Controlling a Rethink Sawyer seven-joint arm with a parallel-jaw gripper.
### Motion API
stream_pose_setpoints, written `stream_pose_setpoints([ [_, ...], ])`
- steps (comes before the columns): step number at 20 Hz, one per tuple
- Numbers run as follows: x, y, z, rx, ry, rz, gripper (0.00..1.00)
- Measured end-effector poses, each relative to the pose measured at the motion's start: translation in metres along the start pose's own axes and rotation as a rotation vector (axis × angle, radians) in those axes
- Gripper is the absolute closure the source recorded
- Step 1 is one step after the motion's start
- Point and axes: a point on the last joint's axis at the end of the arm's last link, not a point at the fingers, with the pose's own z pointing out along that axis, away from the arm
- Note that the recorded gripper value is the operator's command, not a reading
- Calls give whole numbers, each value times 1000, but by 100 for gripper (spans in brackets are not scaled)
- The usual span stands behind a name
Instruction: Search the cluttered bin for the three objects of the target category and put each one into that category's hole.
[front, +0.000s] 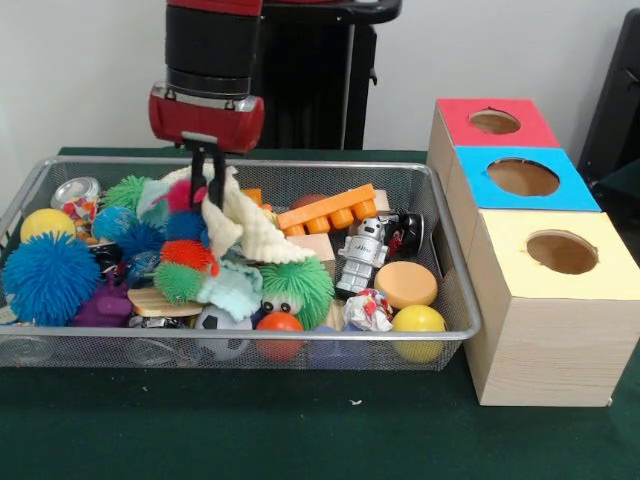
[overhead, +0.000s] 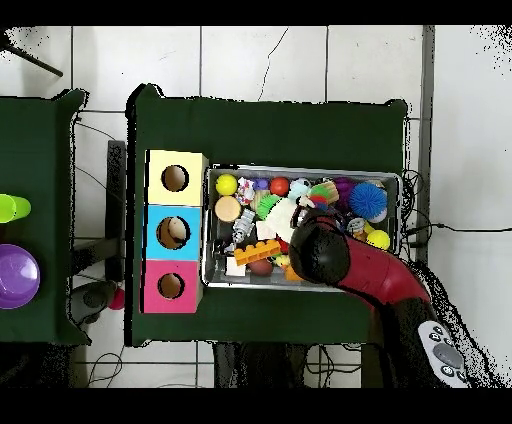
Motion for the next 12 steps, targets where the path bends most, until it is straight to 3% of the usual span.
stream_pose_setpoints([
  [5, 5, 21, -7, -58, 20, 48, 100],
  [12, 5, 46, -20, -87, 20, 61, 100],
])
